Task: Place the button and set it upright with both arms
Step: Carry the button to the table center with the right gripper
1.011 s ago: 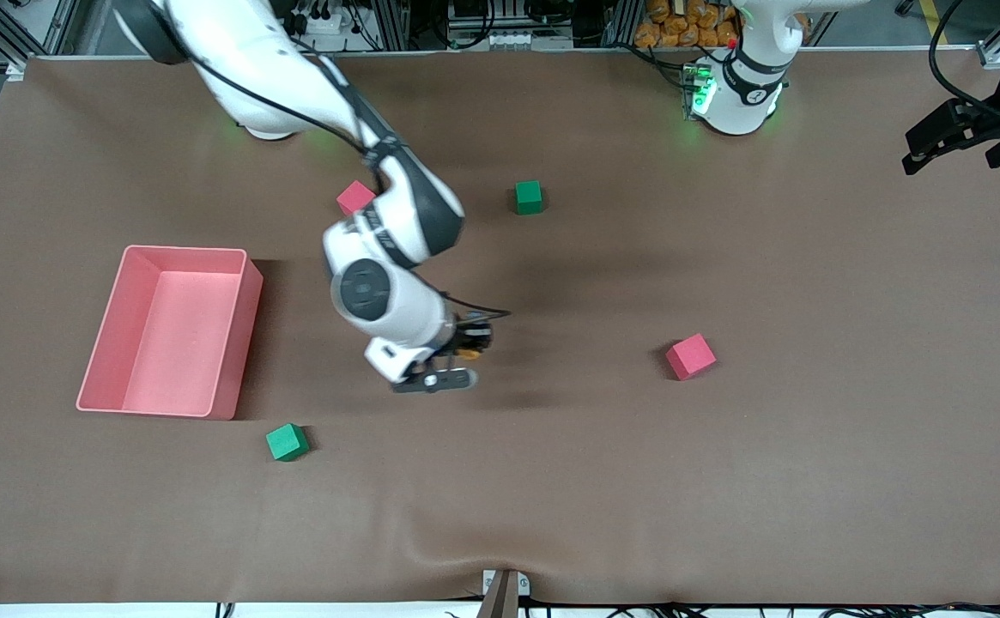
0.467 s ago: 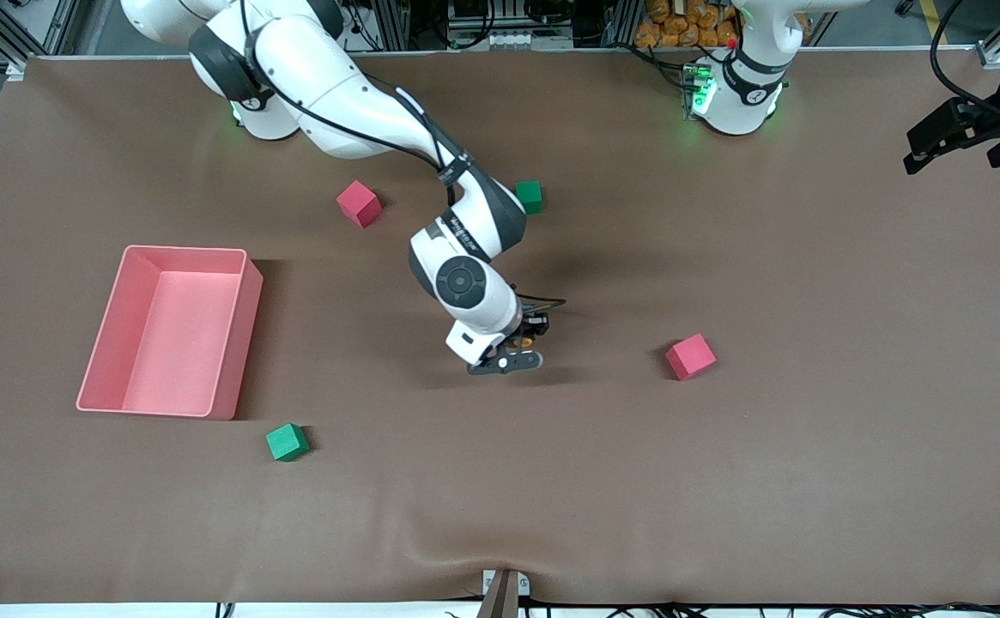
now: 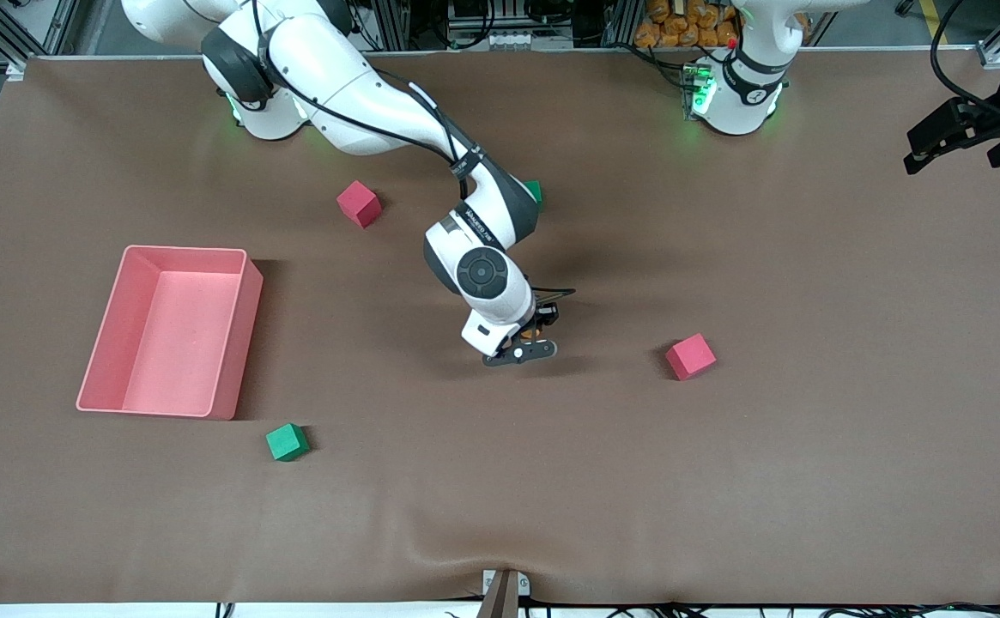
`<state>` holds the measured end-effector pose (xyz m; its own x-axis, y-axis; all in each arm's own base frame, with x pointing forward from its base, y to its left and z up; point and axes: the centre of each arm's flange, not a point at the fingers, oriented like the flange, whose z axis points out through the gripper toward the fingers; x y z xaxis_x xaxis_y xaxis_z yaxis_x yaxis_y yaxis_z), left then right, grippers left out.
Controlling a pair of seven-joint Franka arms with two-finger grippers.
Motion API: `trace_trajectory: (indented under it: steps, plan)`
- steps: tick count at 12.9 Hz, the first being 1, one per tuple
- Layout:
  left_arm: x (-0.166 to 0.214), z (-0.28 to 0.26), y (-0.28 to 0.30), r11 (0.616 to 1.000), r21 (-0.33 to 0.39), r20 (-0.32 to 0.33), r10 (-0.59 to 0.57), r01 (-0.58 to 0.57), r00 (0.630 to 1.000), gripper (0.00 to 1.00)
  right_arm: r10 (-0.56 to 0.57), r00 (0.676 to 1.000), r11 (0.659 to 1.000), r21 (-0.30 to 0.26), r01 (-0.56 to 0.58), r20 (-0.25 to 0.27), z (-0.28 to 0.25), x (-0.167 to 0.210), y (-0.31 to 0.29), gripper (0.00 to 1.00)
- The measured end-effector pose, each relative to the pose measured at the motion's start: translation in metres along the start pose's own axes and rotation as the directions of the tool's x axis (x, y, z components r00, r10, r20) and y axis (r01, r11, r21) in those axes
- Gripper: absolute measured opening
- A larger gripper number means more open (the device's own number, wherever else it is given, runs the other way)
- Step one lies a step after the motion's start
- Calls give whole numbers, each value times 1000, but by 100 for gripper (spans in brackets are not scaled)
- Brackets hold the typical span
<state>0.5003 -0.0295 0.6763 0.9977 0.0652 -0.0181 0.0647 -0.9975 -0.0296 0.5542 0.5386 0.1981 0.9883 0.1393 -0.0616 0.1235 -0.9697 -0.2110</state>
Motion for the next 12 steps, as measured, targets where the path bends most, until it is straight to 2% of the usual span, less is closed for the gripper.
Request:
trace_trajectory:
  steps: [1,2,5,7,10,12]
  plan:
    - [0,0,0,1000,0,0,0,0,1000,100,0,1000,1000,0,0,0,0,0,0,40]
    - [0,0,0,1000,0,0,0,0,1000,100,-2,1000,1000,-3,2,-1,1,0,1,44]
    - [0,0,0,1000,0,0,-1,1,1000,100,-6,1000,1000,-8,6,-6,1,1,1,80]
    - [0,0,-1,1000,0,0,-1,1,1000,100,-7,1000,1000,-7,7,-14,-2,3,0,100]
    - [0,0,-1,1000,0,0,-2,2,1000,100,-12,999,1000,-4,12,-34,-40,11,-5,100]
    - [0,0,-1,1000,0,0,-2,2,1000,100,12,1000,999,-42,-13,-13,-83,21,14,100]
